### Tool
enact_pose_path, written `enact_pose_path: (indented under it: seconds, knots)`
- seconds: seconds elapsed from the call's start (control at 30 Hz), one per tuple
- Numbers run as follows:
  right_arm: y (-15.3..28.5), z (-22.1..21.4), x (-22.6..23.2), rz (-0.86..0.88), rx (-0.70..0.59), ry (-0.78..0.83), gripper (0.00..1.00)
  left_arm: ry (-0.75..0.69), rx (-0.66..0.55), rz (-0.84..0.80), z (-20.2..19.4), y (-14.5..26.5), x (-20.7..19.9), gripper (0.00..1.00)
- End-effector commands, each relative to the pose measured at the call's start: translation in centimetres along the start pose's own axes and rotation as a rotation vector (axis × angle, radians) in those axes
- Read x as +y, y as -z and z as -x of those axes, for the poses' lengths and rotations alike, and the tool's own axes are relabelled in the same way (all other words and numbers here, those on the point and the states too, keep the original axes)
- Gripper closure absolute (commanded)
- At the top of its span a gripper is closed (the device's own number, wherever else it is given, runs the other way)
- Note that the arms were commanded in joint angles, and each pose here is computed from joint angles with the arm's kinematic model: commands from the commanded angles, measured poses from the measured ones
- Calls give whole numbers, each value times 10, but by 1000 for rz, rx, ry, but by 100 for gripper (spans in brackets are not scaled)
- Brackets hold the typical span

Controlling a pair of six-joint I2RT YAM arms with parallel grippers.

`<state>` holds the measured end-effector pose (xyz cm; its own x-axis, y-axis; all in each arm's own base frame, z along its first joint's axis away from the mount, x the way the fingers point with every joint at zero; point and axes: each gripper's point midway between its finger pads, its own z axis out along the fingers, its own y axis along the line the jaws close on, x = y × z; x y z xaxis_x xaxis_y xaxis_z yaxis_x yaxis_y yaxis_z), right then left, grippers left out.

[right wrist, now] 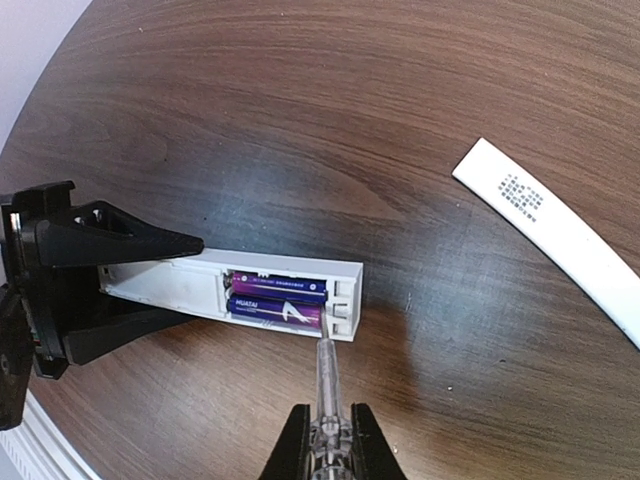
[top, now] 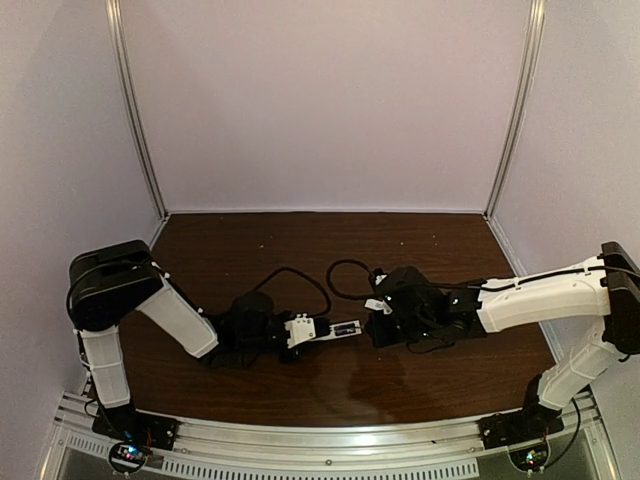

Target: Unload the batteries from the remote control

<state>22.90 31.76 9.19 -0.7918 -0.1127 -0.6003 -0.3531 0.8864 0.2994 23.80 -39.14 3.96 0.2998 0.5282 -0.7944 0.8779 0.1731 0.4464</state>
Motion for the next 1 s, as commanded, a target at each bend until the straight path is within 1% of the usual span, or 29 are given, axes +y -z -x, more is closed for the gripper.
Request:
enact_pose_path:
  seconds: [0.0, 0.97]
  knots:
    - [-5, -2, 2, -5, 3, -3, 100, -24, -40, 31, 12, -5, 6, 100]
    - [-1, 5, -5, -48, -34, -2, 100, -32, -15, 30, 6, -13, 3, 100]
